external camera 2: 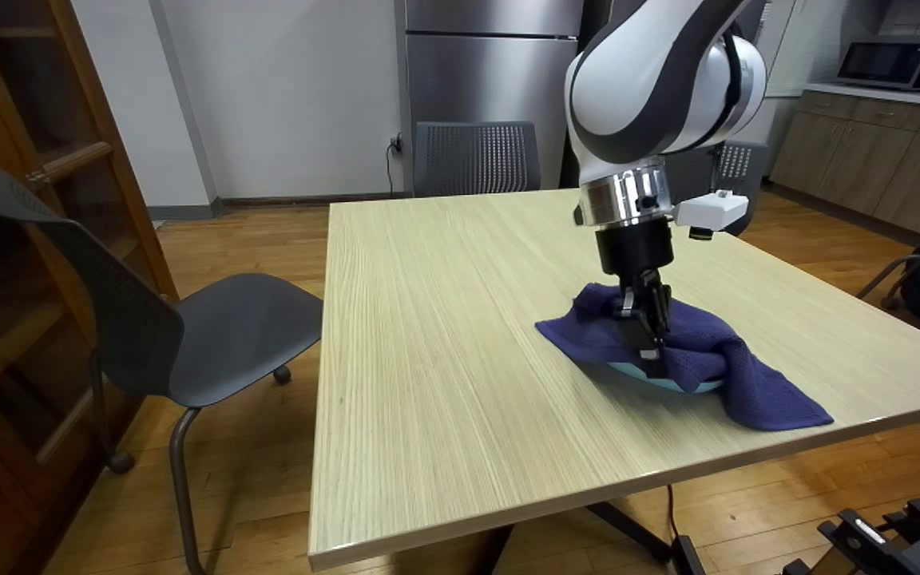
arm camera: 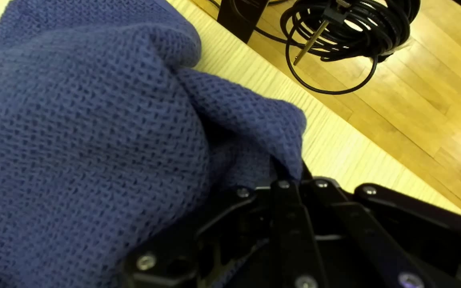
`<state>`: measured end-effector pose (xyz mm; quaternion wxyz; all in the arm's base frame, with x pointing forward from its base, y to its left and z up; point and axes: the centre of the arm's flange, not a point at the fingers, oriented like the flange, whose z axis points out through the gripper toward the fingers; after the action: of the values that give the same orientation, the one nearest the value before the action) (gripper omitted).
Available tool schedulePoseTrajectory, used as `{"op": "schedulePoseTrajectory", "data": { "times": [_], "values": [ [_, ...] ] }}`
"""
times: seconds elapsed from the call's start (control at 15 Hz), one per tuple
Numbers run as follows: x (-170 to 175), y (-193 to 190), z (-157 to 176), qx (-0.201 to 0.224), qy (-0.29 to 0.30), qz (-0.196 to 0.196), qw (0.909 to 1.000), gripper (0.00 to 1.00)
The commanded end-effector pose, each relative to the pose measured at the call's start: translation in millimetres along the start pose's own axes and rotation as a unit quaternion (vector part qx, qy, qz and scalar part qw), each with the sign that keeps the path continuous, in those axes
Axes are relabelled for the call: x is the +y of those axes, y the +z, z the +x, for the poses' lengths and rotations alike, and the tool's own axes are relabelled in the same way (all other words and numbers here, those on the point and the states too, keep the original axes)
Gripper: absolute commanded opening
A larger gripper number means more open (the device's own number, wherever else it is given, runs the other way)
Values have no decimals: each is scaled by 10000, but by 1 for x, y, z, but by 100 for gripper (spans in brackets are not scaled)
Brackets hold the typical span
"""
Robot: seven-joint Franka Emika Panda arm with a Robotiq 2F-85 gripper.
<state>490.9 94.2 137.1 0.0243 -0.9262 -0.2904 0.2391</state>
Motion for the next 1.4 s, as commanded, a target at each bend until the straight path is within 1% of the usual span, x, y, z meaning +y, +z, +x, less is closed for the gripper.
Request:
{"op": "schedulePoseTrajectory", "data": {
  "times": [0.0,0.47,0.87,1.33],
  "values": [
    [-4,-2,12,-188,-56,53,9998,1],
    [-11,2,22,-343,-151,118,9992,1],
    [-19,-1,34,-224,-256,139,9993,1],
    [-31,-5,44,-178,-388,128,9990,1]
  ]
}}
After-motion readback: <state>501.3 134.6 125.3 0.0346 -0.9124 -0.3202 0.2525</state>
